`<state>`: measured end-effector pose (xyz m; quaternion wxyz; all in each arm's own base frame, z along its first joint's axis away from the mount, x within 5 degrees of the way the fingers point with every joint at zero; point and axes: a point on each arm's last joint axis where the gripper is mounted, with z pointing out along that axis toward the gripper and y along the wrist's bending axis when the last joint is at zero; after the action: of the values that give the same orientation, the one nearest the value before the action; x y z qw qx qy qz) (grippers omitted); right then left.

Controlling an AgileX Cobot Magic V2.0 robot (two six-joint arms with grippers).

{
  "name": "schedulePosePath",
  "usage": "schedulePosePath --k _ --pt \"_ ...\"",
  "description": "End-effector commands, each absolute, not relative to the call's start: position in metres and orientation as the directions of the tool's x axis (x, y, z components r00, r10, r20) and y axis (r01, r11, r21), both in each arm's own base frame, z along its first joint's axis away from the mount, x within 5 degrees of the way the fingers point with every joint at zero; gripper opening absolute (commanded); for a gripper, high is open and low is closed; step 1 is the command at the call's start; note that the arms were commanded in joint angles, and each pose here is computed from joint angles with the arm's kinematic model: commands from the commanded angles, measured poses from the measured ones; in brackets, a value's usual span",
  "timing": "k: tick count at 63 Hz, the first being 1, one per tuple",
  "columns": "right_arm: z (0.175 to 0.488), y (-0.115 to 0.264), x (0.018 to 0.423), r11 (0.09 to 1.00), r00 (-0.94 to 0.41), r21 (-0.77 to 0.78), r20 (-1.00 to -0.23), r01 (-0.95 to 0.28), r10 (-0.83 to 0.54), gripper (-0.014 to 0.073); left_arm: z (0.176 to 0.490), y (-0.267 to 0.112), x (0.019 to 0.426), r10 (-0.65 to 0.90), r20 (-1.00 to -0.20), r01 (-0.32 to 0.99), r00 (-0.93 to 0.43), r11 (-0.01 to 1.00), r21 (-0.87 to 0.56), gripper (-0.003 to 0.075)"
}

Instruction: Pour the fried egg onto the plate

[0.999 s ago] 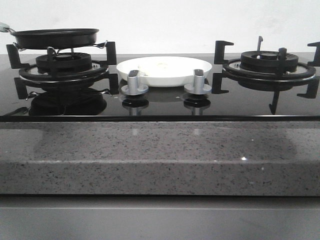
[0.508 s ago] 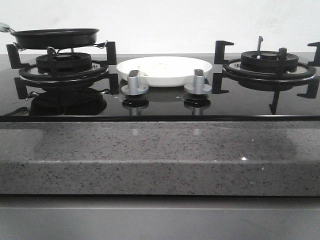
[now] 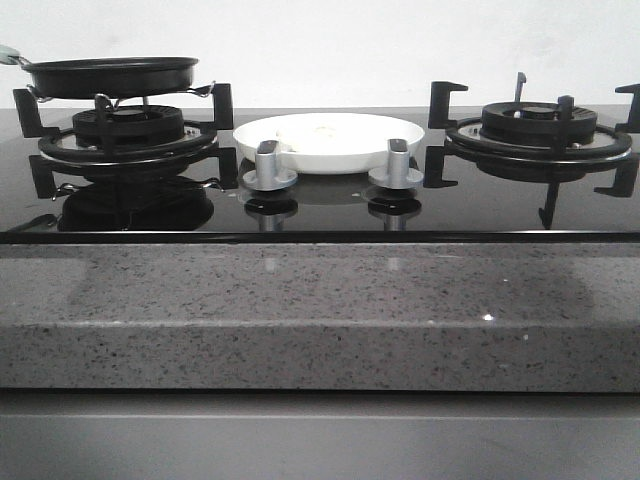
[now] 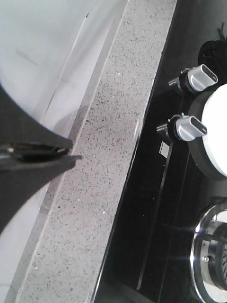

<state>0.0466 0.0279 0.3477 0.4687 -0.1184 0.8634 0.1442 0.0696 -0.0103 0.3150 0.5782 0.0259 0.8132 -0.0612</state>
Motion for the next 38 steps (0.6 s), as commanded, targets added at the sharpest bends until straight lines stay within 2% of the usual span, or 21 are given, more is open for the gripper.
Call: schedulePosePath --k 1,12,18,38 --pt "0.359 0.028 0.049 0.93 -0.466 0.13 -0.884 -0.344 -0.049 -0.0118 0.312 -0.007 0.065 -0.065 -0.985 0.076 -0.16 0.994 -0.078 -0.002" --pt "0.359 0.028 0.049 0.93 -0.466 0.13 -0.884 -0.344 -0.049 -0.0118 0.275 -0.004 0.058 -0.083 -0.996 0.05 -0.028 0.995 -0.084 -0.002" --pt "0.359 0.028 0.049 0.93 -0.466 0.13 -0.884 -0.344 -0.049 -0.0118 0.258 -0.002 0.054 -0.137 -0.991 0.037 0.003 0.99 -0.137 -0.002" --pt "0.359 0.028 0.049 0.93 -0.466 0.13 -0.884 -0.344 -0.049 -0.0118 0.221 -0.002 0.054 -0.16 -0.976 0.059 0.15 0.987 -0.152 -0.002"
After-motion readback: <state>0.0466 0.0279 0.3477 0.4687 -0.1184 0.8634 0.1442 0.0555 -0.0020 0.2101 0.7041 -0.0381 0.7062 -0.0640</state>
